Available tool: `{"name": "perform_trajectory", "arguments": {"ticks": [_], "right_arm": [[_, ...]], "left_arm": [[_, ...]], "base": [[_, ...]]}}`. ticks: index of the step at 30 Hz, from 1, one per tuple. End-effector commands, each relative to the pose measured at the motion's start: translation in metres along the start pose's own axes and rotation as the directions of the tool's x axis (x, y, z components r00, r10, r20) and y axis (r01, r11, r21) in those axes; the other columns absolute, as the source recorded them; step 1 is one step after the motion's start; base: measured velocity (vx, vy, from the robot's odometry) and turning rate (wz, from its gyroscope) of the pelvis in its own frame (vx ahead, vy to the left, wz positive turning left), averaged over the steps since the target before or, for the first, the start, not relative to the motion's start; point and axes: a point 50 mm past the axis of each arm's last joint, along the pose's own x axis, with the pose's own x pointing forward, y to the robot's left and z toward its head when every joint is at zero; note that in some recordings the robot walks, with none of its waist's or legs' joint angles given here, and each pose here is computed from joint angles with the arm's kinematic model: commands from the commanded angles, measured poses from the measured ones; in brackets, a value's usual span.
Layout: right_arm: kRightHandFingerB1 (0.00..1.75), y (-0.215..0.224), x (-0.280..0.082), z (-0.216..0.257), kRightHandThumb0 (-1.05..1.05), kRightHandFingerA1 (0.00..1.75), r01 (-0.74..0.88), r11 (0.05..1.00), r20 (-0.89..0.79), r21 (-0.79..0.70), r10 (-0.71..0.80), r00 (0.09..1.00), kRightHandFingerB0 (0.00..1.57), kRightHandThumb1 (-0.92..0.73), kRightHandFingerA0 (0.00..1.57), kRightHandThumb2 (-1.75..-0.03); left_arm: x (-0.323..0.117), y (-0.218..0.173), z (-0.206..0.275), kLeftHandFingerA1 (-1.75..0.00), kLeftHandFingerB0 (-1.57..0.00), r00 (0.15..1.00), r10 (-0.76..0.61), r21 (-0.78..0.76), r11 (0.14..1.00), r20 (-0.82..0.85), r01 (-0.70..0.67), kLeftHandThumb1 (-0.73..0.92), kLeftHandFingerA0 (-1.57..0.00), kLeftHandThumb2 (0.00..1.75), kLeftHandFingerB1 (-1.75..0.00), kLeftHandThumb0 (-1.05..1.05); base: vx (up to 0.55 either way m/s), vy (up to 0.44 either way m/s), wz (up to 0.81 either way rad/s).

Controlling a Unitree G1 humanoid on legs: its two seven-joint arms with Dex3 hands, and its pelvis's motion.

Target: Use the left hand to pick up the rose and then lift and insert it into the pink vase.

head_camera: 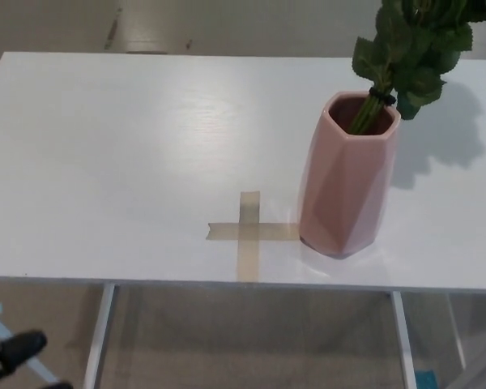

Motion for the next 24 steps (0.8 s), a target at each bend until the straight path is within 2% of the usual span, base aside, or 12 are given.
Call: {"name": "perform_trajectory", "arguments": {"ticks": [1, 3, 4, 5, 6, 10, 13, 15, 16, 24], "right_arm": [[0.46, -0.004, -0.009, -0.032, -0.27, 0.51, 0.009, 1.000, -0.065, -0.015, -0.010, 0.998, 0.60, -0.54, 0.73, -0.55], [0.46, -0.003, -0.009, -0.031, -0.27, 0.51, 0.009, 1.000, -0.065, -0.016, -0.010, 0.998, 0.60, -0.54, 0.73, -0.55], [0.46, -0.001, -0.008, -0.031, -0.27, 0.51, 0.007, 1.000, -0.062, -0.011, -0.007, 0.998, 0.60, -0.55, 0.72, -0.55], [0.46, 0.000, -0.008, -0.030, -0.27, 0.51, 0.004, 1.000, -0.060, -0.010, -0.005, 0.998, 0.59, -0.54, 0.71, -0.55], [0.46, 0.001, -0.008, -0.030, -0.27, 0.51, 0.004, 1.000, -0.058, -0.014, -0.004, 0.998, 0.59, -0.54, 0.71, -0.55], [0.45, -0.003, -0.008, -0.028, -0.29, 0.50, 0.017, 1.000, -0.052, -0.017, -0.018, 0.998, 0.59, -0.55, 0.70, -0.56], [0.45, -0.003, -0.006, -0.023, -0.28, 0.50, 0.019, 1.000, -0.039, -0.006, -0.019, 0.999, 0.58, -0.55, 0.66, -0.56], [0.45, -0.002, -0.006, -0.022, -0.28, 0.49, 0.012, 1.000, -0.031, -0.012, -0.013, 0.999, 0.57, -0.54, 0.65, -0.56], [0.45, -0.002, -0.006, -0.021, -0.28, 0.49, 0.011, 1.000, -0.028, -0.008, -0.011, 1.000, 0.57, -0.54, 0.65, -0.56], [0.44, -0.002, -0.005, -0.017, -0.29, 0.49, 0.005, 1.000, -0.018, 0.017, -0.005, 1.000, 0.55, -0.54, 0.63, -0.56]], "left_arm": [[0.022, 0.054, -0.094, -0.32, -0.29, 0.748, 0.613, 0.215, 0.790, -0.255, -0.574, 0.65, -0.24, 0.60, -0.31, -0.75], [0.025, 0.061, -0.099, -0.31, -0.27, 0.704, 0.654, 0.192, 0.756, -0.277, -0.626, 0.63, -0.21, 0.60, -0.30, -0.73], [0.026, 0.069, -0.104, -0.39, -0.18, 0.661, 0.687, 0.172, 0.721, -0.303, -0.671, 0.51, -0.13, 0.79, -0.38, -0.75], [0.025, 0.073, -0.108, -0.29, -0.23, 0.635, 0.703, 0.172, 0.702, -0.319, -0.691, 0.60, -0.14, 0.59, -0.29, -0.71], [0.020, 0.075, -0.112, -0.48, 0.00, 0.621, 0.709, 0.204, 0.697, -0.335, -0.687, 0.32, 0.00, 0.93, -0.45, -0.37], [0.008, 0.076, -0.122, -0.48, 0.00, 0.617, 0.697, 0.395, 0.717, -0.367, -0.574, 0.29, 0.00, 0.91, -0.46, -0.37], [0.009, 0.076, -0.119, -0.48, 0.00, 0.652, 0.665, 0.387, 0.745, -0.365, -0.543, 0.25, 0.00, 0.87, -0.46, -0.35], [0.009, 0.077, -0.120, -0.48, 0.00, 0.651, 0.656, 0.410, 0.751, -0.381, -0.518, 0.24, 0.00, 0.87, -0.46, -0.35], [0.010, 0.078, -0.119, -0.30, -0.18, 0.651, 0.656, 0.412, 0.751, -0.381, -0.516, 0.51, -0.20, 0.57, -0.27, -0.70], [0.014, 0.081, -0.119, -0.31, -0.19, 0.637, 0.672, 0.412, 0.738, -0.378, -0.534, 0.50, -0.21, 0.56, -0.28, -0.67]], "base": [[0.00, 0.000, 0.00], [0.00, 0.000, 0.00], [0.00, 0.000, 0.00], [0.00, 0.000, 0.00], [0.00, 0.000, 0.00], [0.00, 0.000, 0.00], [0.00, 0.000, 0.00], [0.00, 0.000, 0.00], [0.00, 0.000, 0.00], [0.00, 0.000, 0.00]]}}
